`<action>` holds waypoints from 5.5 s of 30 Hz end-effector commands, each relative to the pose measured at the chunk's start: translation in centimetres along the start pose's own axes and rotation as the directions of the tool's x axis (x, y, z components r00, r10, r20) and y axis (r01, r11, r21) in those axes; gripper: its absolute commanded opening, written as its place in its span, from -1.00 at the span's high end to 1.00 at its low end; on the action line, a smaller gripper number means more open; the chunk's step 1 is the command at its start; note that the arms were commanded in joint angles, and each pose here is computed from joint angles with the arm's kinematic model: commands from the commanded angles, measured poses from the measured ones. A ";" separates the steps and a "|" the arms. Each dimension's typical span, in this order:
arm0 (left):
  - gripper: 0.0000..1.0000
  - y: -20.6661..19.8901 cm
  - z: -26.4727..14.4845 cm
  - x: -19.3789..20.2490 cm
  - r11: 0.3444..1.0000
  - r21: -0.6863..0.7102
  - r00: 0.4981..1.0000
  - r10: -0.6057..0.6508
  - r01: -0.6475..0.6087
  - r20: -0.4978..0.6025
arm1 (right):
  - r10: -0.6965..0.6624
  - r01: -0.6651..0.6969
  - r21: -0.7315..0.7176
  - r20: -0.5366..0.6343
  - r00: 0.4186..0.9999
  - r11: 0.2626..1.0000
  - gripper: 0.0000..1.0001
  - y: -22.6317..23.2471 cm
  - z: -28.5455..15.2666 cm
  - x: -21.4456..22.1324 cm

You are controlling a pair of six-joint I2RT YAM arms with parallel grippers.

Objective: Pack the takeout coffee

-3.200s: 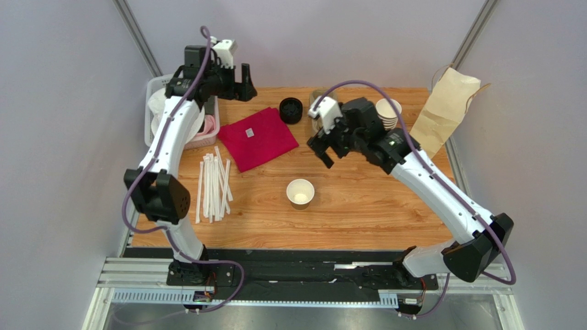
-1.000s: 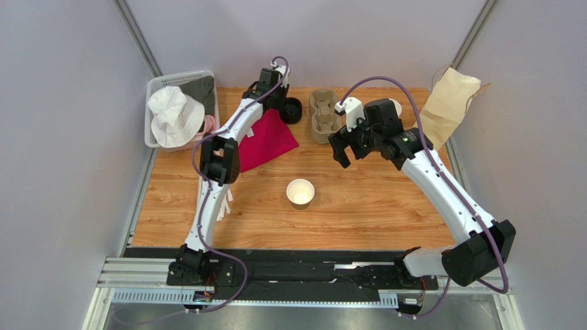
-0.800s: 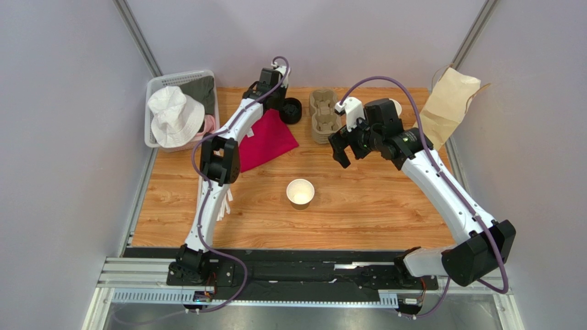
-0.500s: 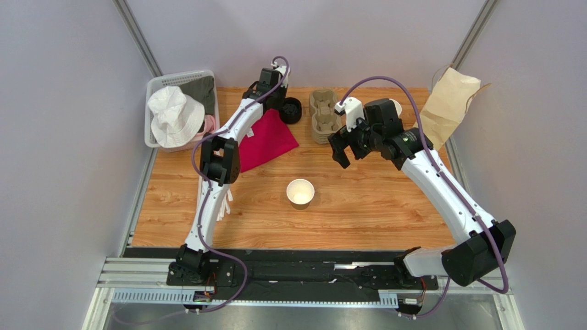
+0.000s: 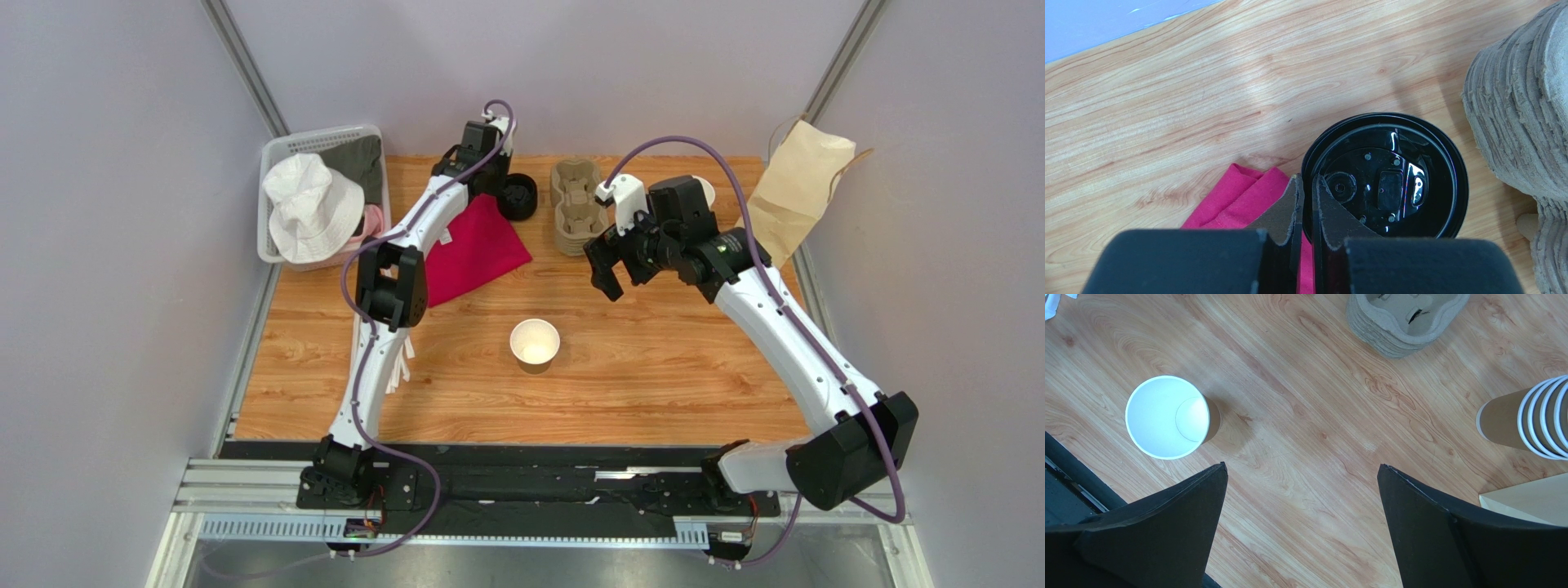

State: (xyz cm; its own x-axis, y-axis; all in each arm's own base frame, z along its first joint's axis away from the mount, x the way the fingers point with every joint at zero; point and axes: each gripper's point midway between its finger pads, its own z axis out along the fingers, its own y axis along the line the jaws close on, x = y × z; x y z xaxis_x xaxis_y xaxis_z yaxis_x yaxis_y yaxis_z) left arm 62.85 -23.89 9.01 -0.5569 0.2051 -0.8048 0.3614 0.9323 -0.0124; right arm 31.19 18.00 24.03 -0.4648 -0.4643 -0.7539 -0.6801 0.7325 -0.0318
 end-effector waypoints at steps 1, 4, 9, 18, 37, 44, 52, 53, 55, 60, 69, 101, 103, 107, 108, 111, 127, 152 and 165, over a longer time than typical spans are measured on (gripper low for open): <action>1.00 -0.1 -4.4 -7.7 1.000 -0.008 0.984 -0.022 0.024 0.176 | 0.008 -0.008 0.001 0.065 0.998 1.000 -1.00 0.0 -1.0 -1.9; 1.00 -0.2 -4.8 -8.2 0.999 -0.004 0.982 -0.034 0.036 0.187 | 0.006 -0.005 -0.002 0.064 0.998 1.000 -1.00 0.1 -1.0 -1.8; 1.00 -0.1 -5.3 -8.8 0.999 -0.003 0.979 -0.043 0.044 0.199 | 0.006 -0.006 -0.004 0.064 0.998 1.000 -1.00 0.0 -1.0 -1.8; 1.00 -0.1 -5.1 -7.9 0.999 -0.004 0.985 -0.035 0.037 0.172 | 0.005 -0.004 -0.005 0.069 0.998 1.000 -1.00 0.1 -1.1 -1.9; 1.00 0.1 -1.7 -4.4 1.000 -0.011 0.994 -0.027 0.028 0.108 | 0.011 -0.011 -0.006 0.054 0.998 1.000 -1.00 0.0 -0.5 -1.4; 0.86 0.6 -1.1 -3.5 0.999 -0.037 0.996 -0.021 0.025 0.090 | 0.011 -0.011 -0.007 0.050 0.999 1.000 -1.00 0.0 -0.4 -1.4; 0.49 0.8 -0.7 -2.9 0.999 -0.044 0.997 -0.022 0.026 0.080 | 0.012 -0.012 -0.009 0.045 0.999 1.000 -1.00 0.1 -0.3 -1.3; 0.45 0.8 -0.9 -3.2 0.999 -0.044 0.996 -0.024 0.027 0.084 | 0.012 -0.012 -0.010 0.044 0.999 1.000 -1.00 0.0 -0.2 -1.2; 0.39 0.8 -1.0 -3.4 0.999 -0.044 0.996 -0.024 0.028 0.089 | 0.014 -0.013 -0.011 0.046 0.999 1.000 -1.00 0.1 -0.3 -1.3; 0.32 0.9 -1.5 -4.2 0.998 -0.054 0.994 -0.023 0.029 0.107 | 0.014 -0.014 -0.011 0.044 0.999 1.000 -1.00 0.1 -0.2 -1.2; 0.34 0.8 -2.4 -5.4 0.999 -0.043 0.991 -0.018 0.024 0.131 | 0.017 -0.016 -0.020 0.046 0.999 1.000 -1.00 0.3 -0.2 -1.3; 1.00 1.5 -2.8 -5.5 0.984 0.028 0.976 -0.176 0.174 0.128 | 0.019 -0.017 -0.038 0.036 0.999 0.999 -1.00 0.5 0.1 -0.9; 1.00 1.6 -2.8 -5.4 0.980 0.046 0.973 -0.196 0.192 0.120 | 0.022 -0.020 -0.036 0.036 0.999 0.999 -1.00 0.4 0.1 -0.9; 1.00 1.6 -3.3 -5.9 0.971 0.088 0.965 -0.232 0.223 0.125 | 0.020 -0.018 -0.037 0.036 0.999 0.999 -1.00 0.4 0.2 -1.0; 1.00 1.7 -3.5 -6.2 0.968 0.100 0.962 -0.241 0.229 0.130 | 0.020 -0.018 -0.038 0.036 0.999 0.999 -1.00 0.5 0.2 -1.1; 1.00 1.4 -4.1 -6.9 0.957 0.150 0.954 -0.269 0.248 0.135 | 0.023 -0.021 -0.039 0.035 0.999 0.999 -1.00 0.4 0.3 -1.2; 1.00 0.1 -8.6 -10.2 0.910 0.305 0.927 -0.339 0.281 0.159 | 0.035 -0.035 -0.001 0.053 0.998 0.999 -1.00 -0.3 0.1 -2.3; 1.00 -11.6 -35.1 0.9 0.667 0.618 0.907 -0.254 0.417 -0.337 | -0.678 0.697 -0.006 0.227 0.699 0.717 -1.00 5.6 -11.5 -7.3; 1.00 -18.0 -40.6 8.3 0.347 0.738 0.801 -0.077 0.579 -0.593 | -0.866 0.913 0.034 0.333 0.372 0.406 -1.00 16.0 -10.8 -7.1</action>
State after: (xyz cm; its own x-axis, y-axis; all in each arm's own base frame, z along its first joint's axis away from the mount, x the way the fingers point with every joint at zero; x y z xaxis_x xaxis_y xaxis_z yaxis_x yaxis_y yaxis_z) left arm 24.00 -26.26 23.91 -0.9311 0.2055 -0.3012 0.3618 0.4178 -0.8334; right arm 17.54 26.37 33.96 0.5627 -0.6879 -0.4585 -0.7214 -0.1378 -0.6786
